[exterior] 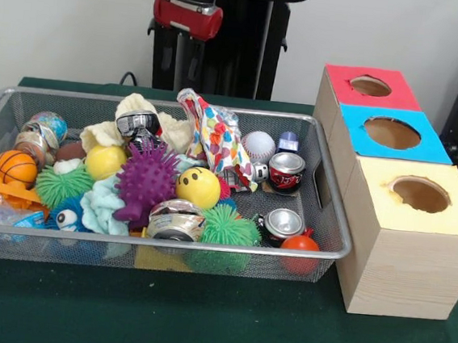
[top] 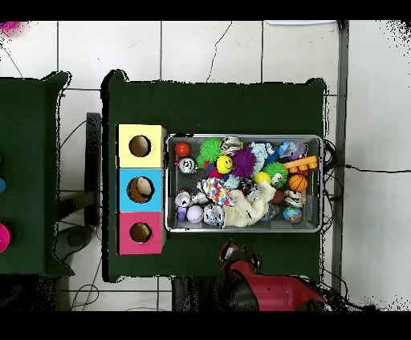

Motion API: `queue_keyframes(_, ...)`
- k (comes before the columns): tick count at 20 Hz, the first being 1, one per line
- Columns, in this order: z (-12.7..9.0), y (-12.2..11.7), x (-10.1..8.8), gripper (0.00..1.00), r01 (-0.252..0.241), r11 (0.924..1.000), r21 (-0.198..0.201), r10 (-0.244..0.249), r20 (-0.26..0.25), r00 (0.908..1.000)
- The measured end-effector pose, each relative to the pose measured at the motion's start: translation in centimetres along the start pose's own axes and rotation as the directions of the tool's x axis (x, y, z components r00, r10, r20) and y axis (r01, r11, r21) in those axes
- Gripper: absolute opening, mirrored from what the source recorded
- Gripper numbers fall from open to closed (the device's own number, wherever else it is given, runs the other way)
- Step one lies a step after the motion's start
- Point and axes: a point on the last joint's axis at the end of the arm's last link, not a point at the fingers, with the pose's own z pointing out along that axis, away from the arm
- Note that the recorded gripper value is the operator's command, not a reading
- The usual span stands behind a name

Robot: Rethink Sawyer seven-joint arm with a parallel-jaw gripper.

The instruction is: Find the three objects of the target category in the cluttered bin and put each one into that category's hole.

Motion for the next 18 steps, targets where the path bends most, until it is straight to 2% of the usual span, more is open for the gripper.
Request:
queue_keyframes(6,-0.5,-1.0,-0.2,1.00,0.041,0.9991,0.002,-0.041,0.022,0.9989)
queue_keyframes(11,0.0,-3.4,0.5,1.00,0.086,0.9963,0.007,-0.086,0.031,0.9958)
queue_keyframes(18,2.1,-6.3,1.8,1.00,0.087,0.9960,0.021,-0.088,0.044,0.9952)
